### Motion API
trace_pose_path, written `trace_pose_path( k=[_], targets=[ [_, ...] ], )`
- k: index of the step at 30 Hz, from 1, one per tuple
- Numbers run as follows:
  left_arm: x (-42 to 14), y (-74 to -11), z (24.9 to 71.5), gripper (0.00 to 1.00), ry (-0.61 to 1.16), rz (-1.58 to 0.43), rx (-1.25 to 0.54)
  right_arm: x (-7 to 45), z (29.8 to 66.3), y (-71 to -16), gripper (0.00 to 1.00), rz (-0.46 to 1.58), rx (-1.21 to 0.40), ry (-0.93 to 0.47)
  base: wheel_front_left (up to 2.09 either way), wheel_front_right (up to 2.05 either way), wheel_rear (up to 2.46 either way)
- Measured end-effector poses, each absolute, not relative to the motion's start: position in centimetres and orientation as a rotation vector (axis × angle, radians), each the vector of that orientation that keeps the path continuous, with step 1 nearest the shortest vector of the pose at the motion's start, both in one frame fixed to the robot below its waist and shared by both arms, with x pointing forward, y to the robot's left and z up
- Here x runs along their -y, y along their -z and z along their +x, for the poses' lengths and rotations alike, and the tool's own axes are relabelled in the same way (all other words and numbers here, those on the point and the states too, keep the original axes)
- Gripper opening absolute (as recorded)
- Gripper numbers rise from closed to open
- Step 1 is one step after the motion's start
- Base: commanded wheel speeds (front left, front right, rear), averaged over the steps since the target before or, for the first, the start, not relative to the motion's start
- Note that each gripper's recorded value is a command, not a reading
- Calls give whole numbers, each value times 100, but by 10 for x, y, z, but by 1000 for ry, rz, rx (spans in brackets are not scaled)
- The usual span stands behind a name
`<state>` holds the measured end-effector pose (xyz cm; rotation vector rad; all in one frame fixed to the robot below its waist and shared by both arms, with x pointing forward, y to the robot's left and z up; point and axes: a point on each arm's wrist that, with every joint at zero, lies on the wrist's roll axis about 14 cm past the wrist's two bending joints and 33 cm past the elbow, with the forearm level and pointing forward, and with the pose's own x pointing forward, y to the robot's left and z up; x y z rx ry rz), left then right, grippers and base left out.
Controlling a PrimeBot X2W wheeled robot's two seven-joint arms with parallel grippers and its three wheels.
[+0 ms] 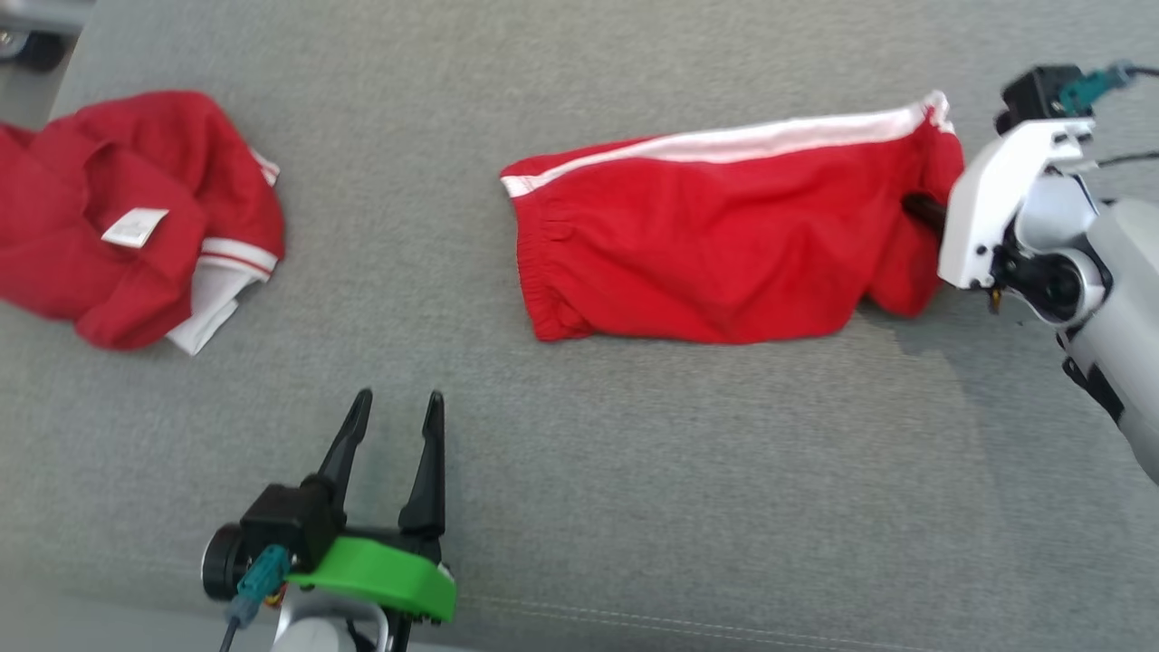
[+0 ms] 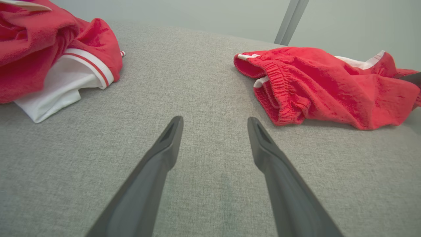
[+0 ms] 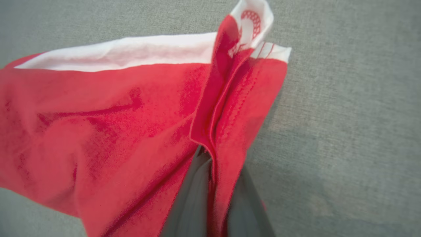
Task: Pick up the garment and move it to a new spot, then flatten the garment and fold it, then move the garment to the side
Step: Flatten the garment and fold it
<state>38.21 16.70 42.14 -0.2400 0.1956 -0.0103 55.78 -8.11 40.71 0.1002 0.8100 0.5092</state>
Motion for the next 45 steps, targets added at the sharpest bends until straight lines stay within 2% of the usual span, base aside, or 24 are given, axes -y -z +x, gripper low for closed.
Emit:
trace_pose_path(
  k=[7, 12, 14, 16, 19, 23, 30, 39, 40, 41, 42, 45],
  targets=[
    [-142, -420, 363, 100, 89, -252, -211, 171, 521, -417, 0, 229, -785, -294, 0, 0, 0],
    [-102, -430, 368, 100, 220, -261, -186, 288, 489, -428, 0, 319, -717, 13, 0, 0, 0],
    [-93, -432, 369, 100, 249, -265, -180, 321, 483, -438, 0, 328, -676, 98, 0, 0, 0],
    [-89, -434, 369, 100, 263, -268, -175, 334, 483, -450, 0, 343, -631, 127, 0, 0, 0],
    [-91, -437, 368, 100, 251, -269, -166, 309, 498, -470, 0, 366, -569, 47, 0, 0, 0],
    [-94, -436, 363, 100, 233, -270, -170, 237, 506, -485, 0, 420, -537, -149, 0, 0, 0],
    [-85, -432, 359, 100, 266, -264, -186, 138, 500, -468, 0, 420, -579, -333, 0, 0, 0],
    [-98, -427, 353, 100, 230, -242, -200, 76, 514, -462, 0, 423, -549, -378, 0, 0, 0],
    [-100, -427, 352, 100, 222, -242, -201, 74, 515, -463, 13, 421, -543, -377, 0, 0, 0],
    [-101, -426, 351, 100, 215, -245, -202, 71, 517, -463, 61, 419, -535, -378, 0, 0, 0],
    [-102, -426, 349, 100, 209, -246, -203, 69, 517, -464, 100, 414, -528, -381, 0, 0, 0],
    [-106, -426, 345, 100, 193, -249, -205, 63, 516, -474, 100, 399, -478, -401, 0, 0, 0]
  ],
)
